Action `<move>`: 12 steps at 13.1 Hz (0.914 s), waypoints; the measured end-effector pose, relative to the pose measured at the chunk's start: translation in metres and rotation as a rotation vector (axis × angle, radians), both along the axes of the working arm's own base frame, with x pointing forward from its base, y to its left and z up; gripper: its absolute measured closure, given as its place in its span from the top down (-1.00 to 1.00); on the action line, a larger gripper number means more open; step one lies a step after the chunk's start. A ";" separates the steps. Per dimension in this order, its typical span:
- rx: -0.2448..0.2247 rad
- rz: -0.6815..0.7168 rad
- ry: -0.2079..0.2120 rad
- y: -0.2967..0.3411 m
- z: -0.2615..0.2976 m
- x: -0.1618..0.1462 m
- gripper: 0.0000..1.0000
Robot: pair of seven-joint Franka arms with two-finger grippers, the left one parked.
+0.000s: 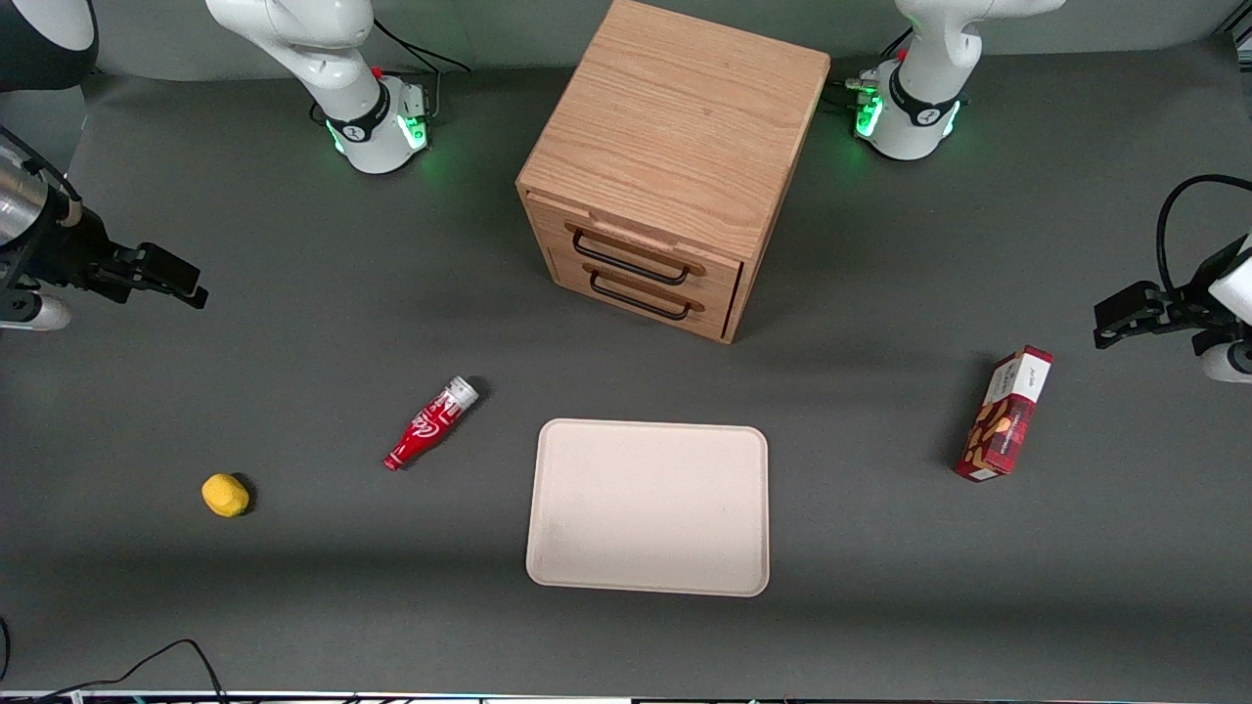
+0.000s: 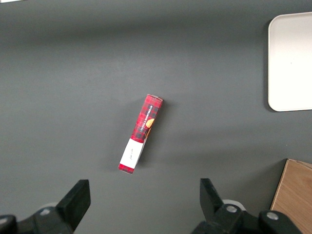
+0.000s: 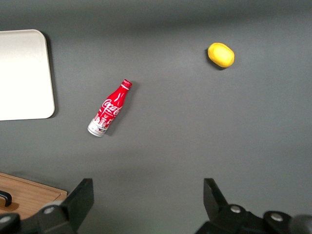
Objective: Open upper drawer
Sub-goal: 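Lift the right gripper and swing it toward the wooden cabinet's drawers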
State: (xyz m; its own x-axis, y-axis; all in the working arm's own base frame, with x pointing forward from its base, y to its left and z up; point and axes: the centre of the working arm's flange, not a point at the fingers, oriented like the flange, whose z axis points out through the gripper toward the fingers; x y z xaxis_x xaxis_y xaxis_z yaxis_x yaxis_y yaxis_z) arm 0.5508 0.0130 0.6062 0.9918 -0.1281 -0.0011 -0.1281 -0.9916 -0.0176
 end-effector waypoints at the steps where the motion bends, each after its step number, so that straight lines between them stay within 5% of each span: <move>1: 0.000 0.000 0.002 0.000 -0.001 0.000 1.00; 8: 0.005 0.220 -0.006 0.052 0.000 0.001 1.00; 12: 0.059 0.436 0.003 0.158 -0.011 0.004 1.00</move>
